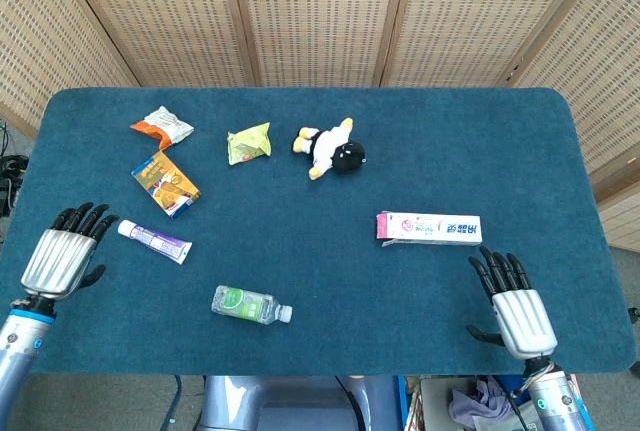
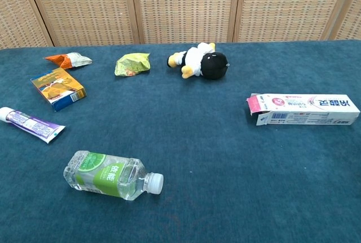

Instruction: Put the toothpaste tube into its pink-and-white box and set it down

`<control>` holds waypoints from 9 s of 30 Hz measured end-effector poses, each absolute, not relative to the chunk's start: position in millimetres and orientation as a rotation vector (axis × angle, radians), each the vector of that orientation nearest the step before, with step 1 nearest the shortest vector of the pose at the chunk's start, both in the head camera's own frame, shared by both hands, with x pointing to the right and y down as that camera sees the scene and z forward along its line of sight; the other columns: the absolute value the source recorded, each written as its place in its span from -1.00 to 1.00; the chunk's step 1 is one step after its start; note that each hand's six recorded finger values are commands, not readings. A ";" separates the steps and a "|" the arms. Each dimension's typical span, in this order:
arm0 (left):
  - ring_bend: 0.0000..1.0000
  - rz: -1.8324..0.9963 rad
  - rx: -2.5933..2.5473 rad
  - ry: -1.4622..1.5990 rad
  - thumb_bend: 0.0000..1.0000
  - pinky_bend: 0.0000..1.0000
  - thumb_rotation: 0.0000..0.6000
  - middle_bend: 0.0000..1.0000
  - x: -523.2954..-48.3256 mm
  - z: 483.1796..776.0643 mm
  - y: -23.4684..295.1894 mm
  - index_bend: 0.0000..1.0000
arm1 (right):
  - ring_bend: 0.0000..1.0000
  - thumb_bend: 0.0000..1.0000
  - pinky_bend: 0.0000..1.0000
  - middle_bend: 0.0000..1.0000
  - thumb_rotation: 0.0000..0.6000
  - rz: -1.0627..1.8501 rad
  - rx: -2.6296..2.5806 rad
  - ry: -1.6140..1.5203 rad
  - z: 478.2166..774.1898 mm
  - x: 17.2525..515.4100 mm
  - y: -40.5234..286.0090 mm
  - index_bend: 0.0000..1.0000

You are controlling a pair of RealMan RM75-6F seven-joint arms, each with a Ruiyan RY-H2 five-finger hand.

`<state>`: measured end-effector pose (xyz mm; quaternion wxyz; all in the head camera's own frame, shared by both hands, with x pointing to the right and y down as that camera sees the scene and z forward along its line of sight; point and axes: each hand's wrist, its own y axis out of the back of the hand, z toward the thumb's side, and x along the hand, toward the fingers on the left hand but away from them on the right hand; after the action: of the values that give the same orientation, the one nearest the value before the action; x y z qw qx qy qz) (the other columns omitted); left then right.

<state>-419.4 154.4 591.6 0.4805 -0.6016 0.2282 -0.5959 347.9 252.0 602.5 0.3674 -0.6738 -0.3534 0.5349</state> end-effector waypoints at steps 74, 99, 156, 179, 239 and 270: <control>0.01 -1.655 -1.399 0.160 -0.52 -0.06 1.00 0.24 -395.3 749.5 116.4 0.43 | -1.00 -0.92 -1.00 -1.00 1.00 1.400 -1.710 -0.946 607.0 359.0 247.2 -0.96; 0.09 -1.403 -1.351 0.416 -0.52 0.00 1.00 0.34 -396.0 658.5 86.9 0.54 | -1.00 -0.92 -1.00 -1.00 1.00 1.394 -1.729 -0.932 610.1 353.1 248.2 -0.96; 0.09 -1.259 -1.349 0.567 -0.52 0.00 1.00 0.34 -372.8 595.7 91.3 0.55 | -1.00 -0.92 -1.00 -1.00 1.00 1.667 -1.865 -0.768 713.5 331.4 103.3 -0.65; 0.09 -1.271 -1.383 0.577 -0.52 0.00 1.00 0.34 -370.5 606.9 95.7 0.55 | -0.36 -0.92 -0.14 -0.09 1.00 1.604 -1.893 -0.825 748.5 315.9 105.2 0.12; 0.09 -1.135 -1.771 0.686 -0.52 0.00 1.00 0.34 -263.3 559.1 91.0 0.55 | -0.12 -0.92 0.03 0.14 1.00 0.975 -2.286 -1.073 649.6 216.5 126.9 0.33; 0.11 -1.152 -1.923 0.787 -0.52 0.02 1.00 0.34 -215.3 544.9 94.5 0.55 | -0.12 -0.92 0.03 0.14 1.00 0.940 -2.313 -1.055 640.4 185.2 126.8 0.33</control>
<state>-215.3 94.5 544.9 0.3733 -0.7509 0.3073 -0.4499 185.2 126.8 640.4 0.2139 -0.8336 -0.3802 0.3388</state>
